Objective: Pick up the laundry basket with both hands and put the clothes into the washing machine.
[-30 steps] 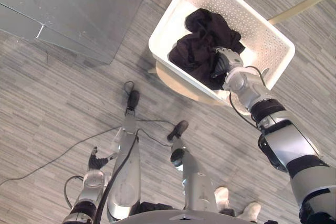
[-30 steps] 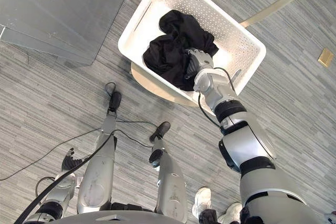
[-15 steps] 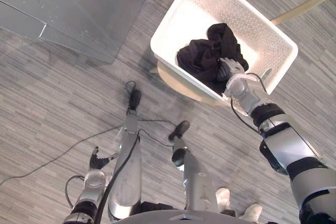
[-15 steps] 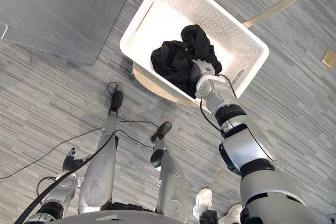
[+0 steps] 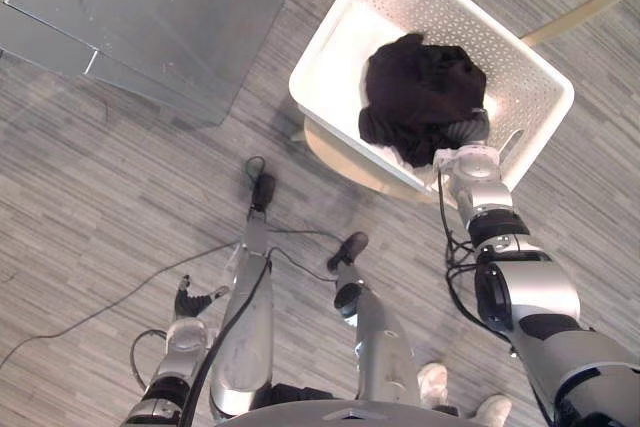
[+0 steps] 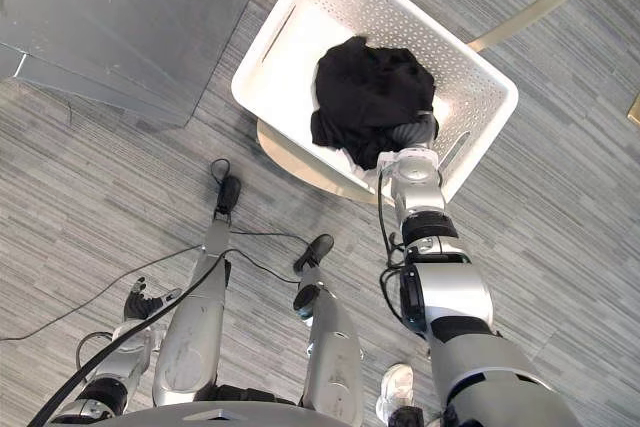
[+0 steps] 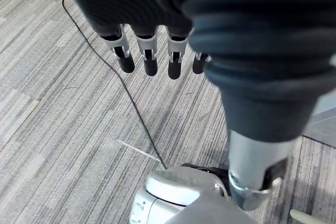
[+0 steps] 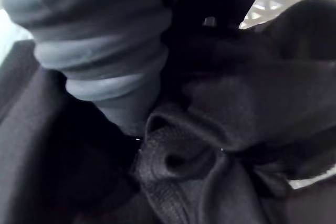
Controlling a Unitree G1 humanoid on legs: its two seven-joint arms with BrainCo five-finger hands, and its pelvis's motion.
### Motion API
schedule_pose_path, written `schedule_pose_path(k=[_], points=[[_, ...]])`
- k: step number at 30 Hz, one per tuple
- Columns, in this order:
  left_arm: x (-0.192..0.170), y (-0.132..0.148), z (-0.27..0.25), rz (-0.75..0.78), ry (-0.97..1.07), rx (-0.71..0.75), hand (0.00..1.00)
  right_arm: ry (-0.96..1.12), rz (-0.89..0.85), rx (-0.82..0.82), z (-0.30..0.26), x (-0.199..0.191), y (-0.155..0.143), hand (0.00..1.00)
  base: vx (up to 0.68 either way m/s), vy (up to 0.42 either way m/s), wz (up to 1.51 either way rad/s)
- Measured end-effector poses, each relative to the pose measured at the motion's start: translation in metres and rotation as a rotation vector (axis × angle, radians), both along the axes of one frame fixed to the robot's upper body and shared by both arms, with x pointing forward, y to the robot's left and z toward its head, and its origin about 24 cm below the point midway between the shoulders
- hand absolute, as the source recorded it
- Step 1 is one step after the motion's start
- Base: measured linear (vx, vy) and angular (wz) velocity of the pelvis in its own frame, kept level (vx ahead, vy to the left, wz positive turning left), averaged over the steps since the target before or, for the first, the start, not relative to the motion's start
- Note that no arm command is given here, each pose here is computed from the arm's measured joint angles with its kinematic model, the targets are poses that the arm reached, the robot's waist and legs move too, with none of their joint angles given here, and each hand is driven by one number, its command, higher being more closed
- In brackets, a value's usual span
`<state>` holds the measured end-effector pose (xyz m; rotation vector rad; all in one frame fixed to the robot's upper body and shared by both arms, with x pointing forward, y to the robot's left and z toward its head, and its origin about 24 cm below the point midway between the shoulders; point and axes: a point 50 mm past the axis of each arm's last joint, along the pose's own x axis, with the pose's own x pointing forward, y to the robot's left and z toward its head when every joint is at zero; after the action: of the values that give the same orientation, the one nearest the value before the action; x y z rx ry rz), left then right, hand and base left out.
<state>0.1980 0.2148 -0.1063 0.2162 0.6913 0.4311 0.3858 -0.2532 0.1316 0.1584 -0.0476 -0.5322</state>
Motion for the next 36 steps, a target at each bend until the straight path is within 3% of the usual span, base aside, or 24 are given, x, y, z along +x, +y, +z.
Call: schedule_pose_path(k=[3, 7, 16, 23, 32, 36], points=[[0.002, 0.003, 0.002, 0.057, -0.017, -0.011, 0.00, -0.183, -0.041, 0.298, 0.003, -0.007, 0.004, 1.00, 0.03, -0.049, 0.00], [0.000, 0.004, 0.001, 0.097, -0.011, -0.028, 0.00, -0.389, -0.029, 0.516, 0.010, -0.018, 0.018, 1.00, 0.05, -0.055, -0.01], [-0.002, 0.006, 0.000, 0.107, -0.004, -0.037, 0.00, -0.564, 0.112, 0.583, 0.024, -0.040, 0.049, 1.00, 0.01, -0.066, 0.09], [-0.035, 0.020, -0.012, 0.191, 0.056, -0.073, 0.00, -0.615, 0.266, 0.656, 0.020, -0.063, 0.078, 1.00, 0.02, -0.043, 0.13], [-0.108, 0.060, -0.030, 0.602, 0.155, -0.167, 0.00, -0.537, 0.237, 0.748, -0.031, -0.094, 0.075, 1.00, 0.09, -0.020, 0.14], [-0.129, 0.101, -0.011, 0.865, 0.022, -0.151, 0.00, -0.478, 0.186, 0.765, -0.056, -0.111, 0.069, 1.00, 0.07, -0.011, 0.00]])
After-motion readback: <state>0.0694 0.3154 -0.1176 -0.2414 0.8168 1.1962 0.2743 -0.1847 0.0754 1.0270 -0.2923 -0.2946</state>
